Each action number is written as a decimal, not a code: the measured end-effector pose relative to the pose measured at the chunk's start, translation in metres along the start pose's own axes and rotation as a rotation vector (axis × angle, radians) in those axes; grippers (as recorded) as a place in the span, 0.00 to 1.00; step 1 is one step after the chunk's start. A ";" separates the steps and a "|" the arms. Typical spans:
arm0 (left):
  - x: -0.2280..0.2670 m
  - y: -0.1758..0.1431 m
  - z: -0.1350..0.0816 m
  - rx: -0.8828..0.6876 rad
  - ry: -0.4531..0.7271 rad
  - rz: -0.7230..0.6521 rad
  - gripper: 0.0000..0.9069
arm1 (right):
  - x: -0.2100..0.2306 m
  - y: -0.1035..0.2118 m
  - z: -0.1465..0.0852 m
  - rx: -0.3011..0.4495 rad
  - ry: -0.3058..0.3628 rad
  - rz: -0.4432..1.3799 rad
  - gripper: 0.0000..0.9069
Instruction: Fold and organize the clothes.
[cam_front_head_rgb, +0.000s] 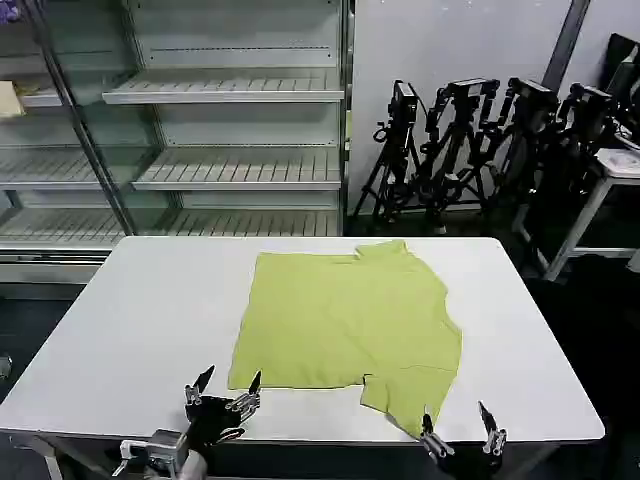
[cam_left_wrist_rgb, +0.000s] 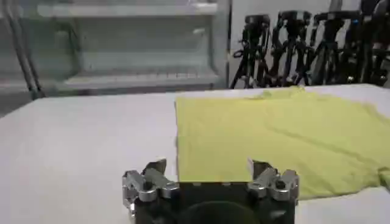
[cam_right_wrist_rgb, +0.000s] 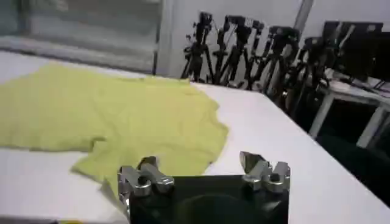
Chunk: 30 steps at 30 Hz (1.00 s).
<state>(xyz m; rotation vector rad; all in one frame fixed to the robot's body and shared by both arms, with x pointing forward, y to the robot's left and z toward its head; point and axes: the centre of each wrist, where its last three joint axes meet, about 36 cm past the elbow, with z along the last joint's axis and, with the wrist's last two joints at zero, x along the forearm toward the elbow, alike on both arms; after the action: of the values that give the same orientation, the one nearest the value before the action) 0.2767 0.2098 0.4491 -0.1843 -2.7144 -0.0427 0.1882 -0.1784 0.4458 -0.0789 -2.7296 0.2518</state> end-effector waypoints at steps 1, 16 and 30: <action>-0.002 0.000 0.001 0.004 0.008 0.002 1.00 | 0.000 0.002 0.002 -0.001 0.005 -0.004 1.00; -0.024 0.001 0.014 0.044 0.074 -0.001 0.02 | -0.010 0.024 0.022 -0.067 0.061 -0.056 0.00; -0.023 0.001 0.015 0.081 0.086 0.010 0.02 | -0.012 0.025 0.026 -0.128 0.089 -0.082 0.00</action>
<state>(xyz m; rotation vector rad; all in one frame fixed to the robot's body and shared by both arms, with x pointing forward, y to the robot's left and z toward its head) 0.2917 0.2085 0.4256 -0.1687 -2.6235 0.0608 0.1897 -0.1593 0.4133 -0.0125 -2.6506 0.0489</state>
